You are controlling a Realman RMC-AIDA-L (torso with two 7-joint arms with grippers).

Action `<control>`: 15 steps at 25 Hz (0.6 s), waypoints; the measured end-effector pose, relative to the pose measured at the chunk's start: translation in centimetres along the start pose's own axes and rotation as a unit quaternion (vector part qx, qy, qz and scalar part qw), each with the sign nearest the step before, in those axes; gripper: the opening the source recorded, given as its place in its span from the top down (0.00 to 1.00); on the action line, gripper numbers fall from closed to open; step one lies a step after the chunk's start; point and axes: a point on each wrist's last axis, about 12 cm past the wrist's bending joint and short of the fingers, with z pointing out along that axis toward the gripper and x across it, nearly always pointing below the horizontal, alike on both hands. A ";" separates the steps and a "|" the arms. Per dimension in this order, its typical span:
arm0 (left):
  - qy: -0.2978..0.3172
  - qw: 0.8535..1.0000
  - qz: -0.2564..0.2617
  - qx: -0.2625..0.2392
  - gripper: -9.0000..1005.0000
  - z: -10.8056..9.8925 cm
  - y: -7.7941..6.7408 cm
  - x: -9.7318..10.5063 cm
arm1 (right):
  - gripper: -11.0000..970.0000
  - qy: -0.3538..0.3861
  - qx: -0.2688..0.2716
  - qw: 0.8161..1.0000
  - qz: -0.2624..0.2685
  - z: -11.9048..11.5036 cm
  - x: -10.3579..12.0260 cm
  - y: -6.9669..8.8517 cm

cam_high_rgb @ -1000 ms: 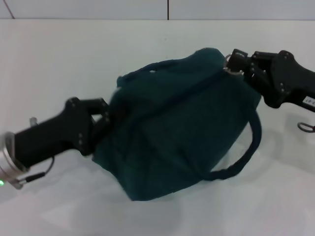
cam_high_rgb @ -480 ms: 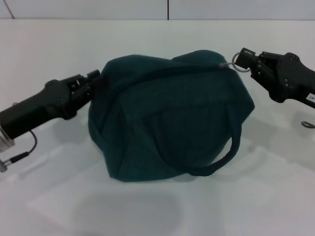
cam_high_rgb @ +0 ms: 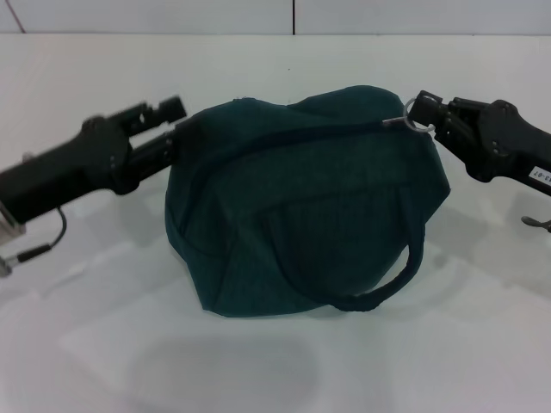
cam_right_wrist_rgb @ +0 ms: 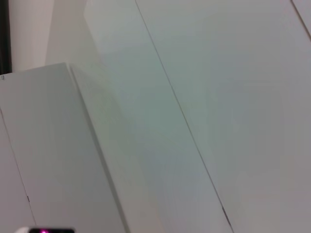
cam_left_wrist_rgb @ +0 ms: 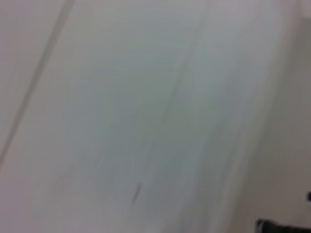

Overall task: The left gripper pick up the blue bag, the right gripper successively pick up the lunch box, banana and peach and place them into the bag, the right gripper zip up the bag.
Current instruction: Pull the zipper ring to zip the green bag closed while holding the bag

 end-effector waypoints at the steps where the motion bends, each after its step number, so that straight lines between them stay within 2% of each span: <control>1: 0.003 1.000 0.010 0.014 0.50 0.3 -0.1 -0.6 | 0.93 0.000 0.000 1.000 0.001 0.0 0.0 0.0; 3: 0.018 0.999 0.017 0.038 0.49 1.0 -0.1 -2.0 | 0.93 0.001 0.002 1.000 0.003 -0.1 0.2 0.0; 6: 0.081 0.994 0.013 0.066 0.48 2.7 0.2 -4.5 | 0.93 0.003 0.004 1.000 0.007 -0.2 0.4 0.0; 10: 0.160 0.985 0.004 0.064 0.49 5.8 0.6 -7.0 | 0.93 0.004 0.006 1.000 0.012 -0.3 0.7 0.1; 15: 0.229 0.972 0.017 0.059 0.51 9.6 0.8 -9.6 | 0.93 0.003 0.001 1.000 0.017 -0.3 0.9 0.2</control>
